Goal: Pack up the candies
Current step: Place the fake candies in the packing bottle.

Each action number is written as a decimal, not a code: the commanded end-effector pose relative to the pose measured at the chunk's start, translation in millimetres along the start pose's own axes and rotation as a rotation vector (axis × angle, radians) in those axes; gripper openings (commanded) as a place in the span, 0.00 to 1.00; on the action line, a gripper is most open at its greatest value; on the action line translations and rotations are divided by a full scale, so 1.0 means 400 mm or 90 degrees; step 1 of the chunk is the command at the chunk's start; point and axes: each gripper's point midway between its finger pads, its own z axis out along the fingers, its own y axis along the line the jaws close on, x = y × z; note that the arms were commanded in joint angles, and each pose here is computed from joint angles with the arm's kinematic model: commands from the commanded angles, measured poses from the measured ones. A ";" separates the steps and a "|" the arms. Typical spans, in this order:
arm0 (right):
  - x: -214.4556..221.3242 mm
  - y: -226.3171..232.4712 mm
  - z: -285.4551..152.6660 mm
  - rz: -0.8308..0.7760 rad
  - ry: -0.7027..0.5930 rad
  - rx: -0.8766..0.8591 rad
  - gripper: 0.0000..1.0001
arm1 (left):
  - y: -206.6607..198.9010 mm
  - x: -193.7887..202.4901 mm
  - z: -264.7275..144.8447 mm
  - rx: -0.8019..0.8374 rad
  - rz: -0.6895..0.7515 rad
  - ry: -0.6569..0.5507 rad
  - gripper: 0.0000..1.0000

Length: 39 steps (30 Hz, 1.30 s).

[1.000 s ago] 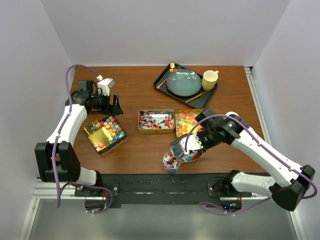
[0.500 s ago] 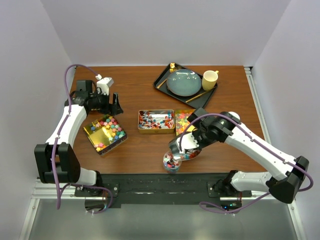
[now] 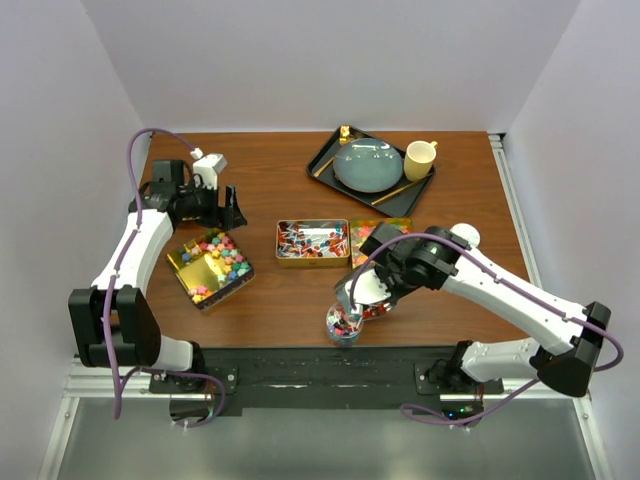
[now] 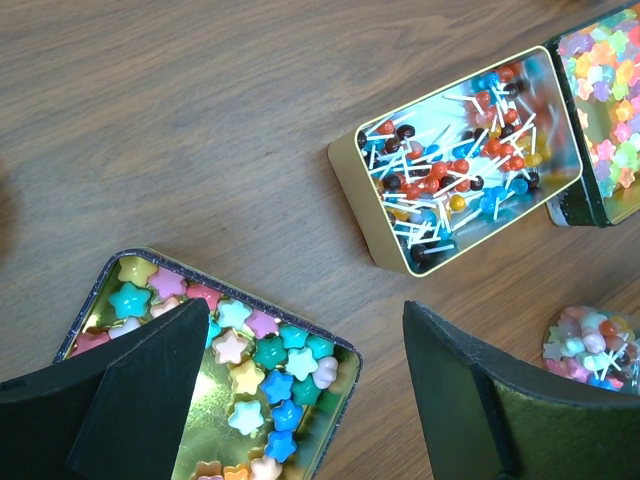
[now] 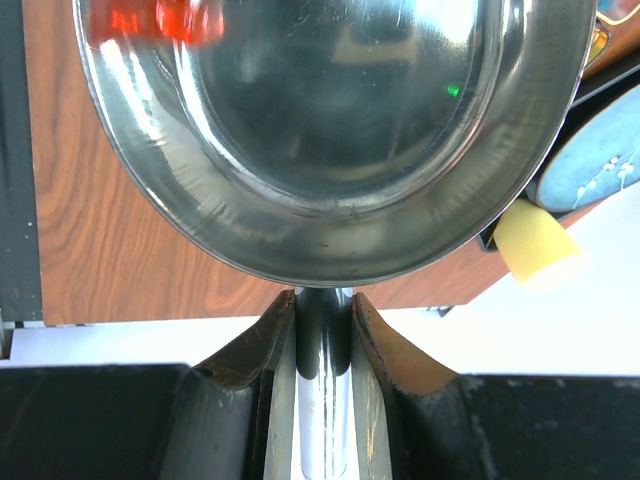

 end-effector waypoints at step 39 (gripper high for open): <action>0.529 -0.174 0.149 1.176 -0.096 0.215 0.00 | -0.027 -0.039 0.019 0.057 -0.051 -0.022 0.80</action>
